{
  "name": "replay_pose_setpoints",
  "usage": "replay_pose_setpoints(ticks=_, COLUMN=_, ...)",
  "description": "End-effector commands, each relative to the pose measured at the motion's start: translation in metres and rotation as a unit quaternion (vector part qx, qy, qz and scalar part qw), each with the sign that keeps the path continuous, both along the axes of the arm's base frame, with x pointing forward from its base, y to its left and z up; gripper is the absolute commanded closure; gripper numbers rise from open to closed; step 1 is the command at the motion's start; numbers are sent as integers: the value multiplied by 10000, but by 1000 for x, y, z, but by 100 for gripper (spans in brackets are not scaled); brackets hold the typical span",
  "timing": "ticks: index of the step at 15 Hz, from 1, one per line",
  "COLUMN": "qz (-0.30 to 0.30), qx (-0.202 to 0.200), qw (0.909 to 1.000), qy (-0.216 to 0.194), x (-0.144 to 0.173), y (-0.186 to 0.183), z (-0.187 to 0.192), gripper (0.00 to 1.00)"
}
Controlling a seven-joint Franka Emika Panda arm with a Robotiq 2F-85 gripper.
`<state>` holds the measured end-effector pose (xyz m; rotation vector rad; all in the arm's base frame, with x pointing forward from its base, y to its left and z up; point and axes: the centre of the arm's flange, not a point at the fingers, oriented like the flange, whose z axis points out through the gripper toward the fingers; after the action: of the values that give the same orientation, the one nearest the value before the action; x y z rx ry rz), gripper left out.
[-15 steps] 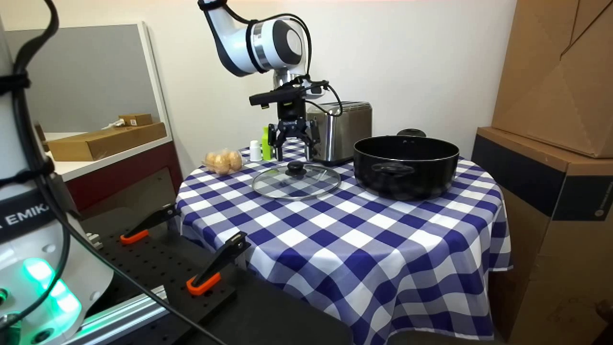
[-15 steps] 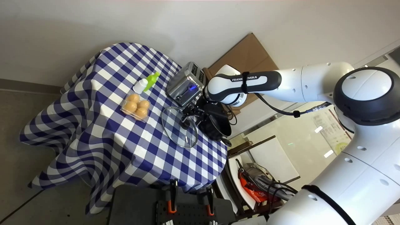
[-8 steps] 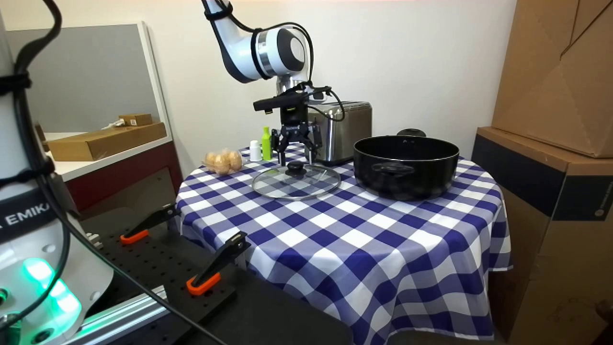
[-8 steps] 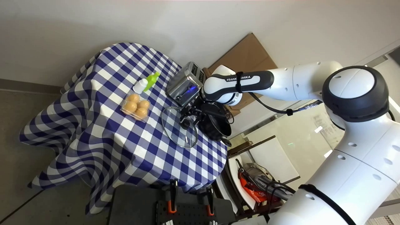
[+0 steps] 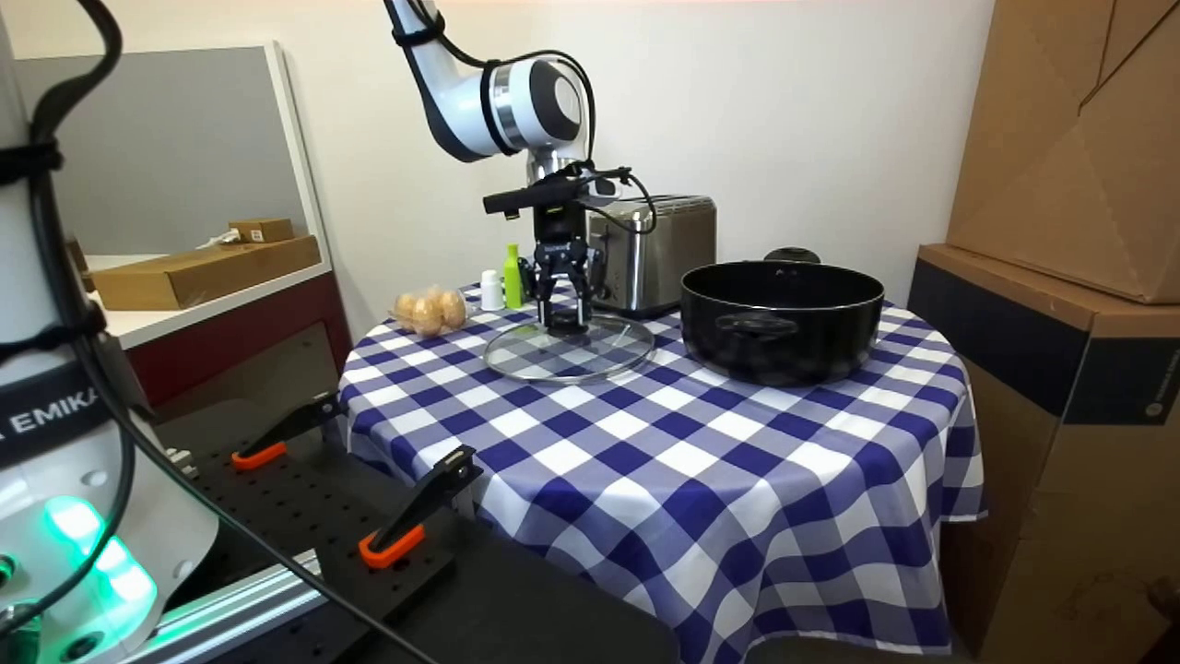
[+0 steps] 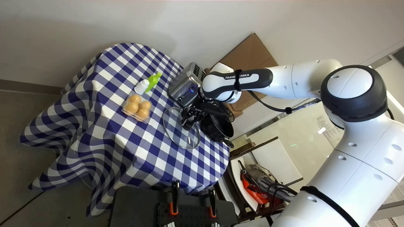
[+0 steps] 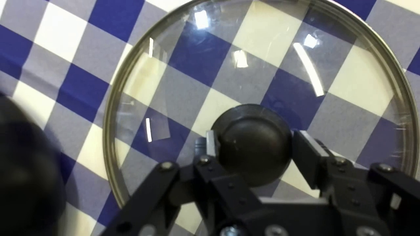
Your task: Put the lid over the pot
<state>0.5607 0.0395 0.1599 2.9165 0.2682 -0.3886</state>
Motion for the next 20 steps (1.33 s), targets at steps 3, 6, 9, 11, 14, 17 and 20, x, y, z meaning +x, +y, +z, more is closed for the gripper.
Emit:
replay_pose_setpoints(ticks=3, qz=-81, qx=-20, qw=9999, qy=86, x=-4, y=-13, z=4, gripper=67)
replay_pose_setpoints(ticks=6, qz=-119, qx=153, qw=9998, qy=14, x=-11, y=-21, z=23, gripper=67)
replay_pose_setpoints(ticks=9, qz=-141, qx=326, qw=9993, qy=-69, x=-15, y=-38, z=56, gripper=67)
replay_pose_setpoints(ticks=11, qz=-139, qx=398, qw=9990, qy=-171, x=-16, y=-53, z=87, gripper=67)
replay_pose_setpoints(ticks=14, qz=-159, qx=418, qw=9984, qy=-335, x=-16, y=-71, z=126, gripper=67)
replay_pose_setpoints(ticks=17, qz=-130, qx=452, qw=9978, qy=-464, x=-17, y=-76, z=147, gripper=67)
replay_pose_setpoints(ticks=20, qz=-19, qx=478, qw=9976, qy=-503, x=-12, y=-69, z=145, gripper=57)
